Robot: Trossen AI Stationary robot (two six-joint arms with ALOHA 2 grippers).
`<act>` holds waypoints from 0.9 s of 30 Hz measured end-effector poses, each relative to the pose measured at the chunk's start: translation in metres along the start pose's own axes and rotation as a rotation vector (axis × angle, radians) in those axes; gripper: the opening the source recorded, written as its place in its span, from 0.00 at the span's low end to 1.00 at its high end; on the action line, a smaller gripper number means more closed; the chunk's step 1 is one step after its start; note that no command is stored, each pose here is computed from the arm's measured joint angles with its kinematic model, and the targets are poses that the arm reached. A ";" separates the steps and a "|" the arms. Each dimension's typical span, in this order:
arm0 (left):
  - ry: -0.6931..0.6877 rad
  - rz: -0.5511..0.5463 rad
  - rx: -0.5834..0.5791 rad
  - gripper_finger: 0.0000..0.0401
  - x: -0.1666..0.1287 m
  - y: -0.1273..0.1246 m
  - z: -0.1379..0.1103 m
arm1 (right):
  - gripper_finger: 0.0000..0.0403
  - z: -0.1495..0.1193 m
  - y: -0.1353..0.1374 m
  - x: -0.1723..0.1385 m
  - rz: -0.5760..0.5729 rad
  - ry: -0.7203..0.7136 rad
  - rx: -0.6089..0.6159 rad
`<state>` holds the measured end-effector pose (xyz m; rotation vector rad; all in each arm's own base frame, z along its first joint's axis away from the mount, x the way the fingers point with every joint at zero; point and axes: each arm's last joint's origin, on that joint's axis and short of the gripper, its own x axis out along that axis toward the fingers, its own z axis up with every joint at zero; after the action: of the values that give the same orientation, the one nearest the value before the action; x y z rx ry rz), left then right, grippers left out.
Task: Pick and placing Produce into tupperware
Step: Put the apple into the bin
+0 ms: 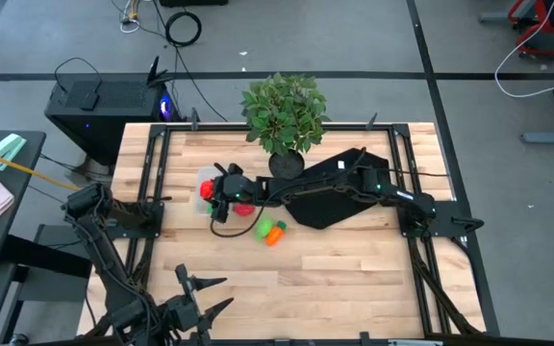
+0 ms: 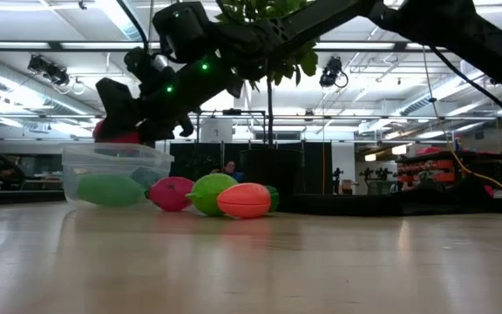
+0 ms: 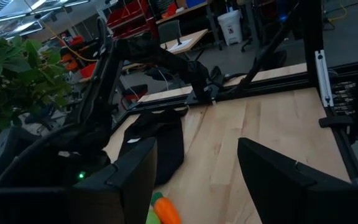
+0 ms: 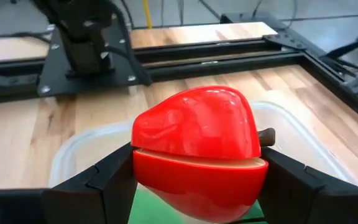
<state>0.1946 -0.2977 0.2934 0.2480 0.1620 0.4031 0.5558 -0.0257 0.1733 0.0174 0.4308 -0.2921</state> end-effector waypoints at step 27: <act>-0.001 -0.005 0.001 0.58 -0.002 0.000 0.000 | 0.73 -0.010 -0.009 0.001 -0.025 0.105 0.011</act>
<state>0.1931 -0.2986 0.2933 0.2489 0.1616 0.3983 0.5504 -0.0337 0.1644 0.0383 0.5335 -0.3192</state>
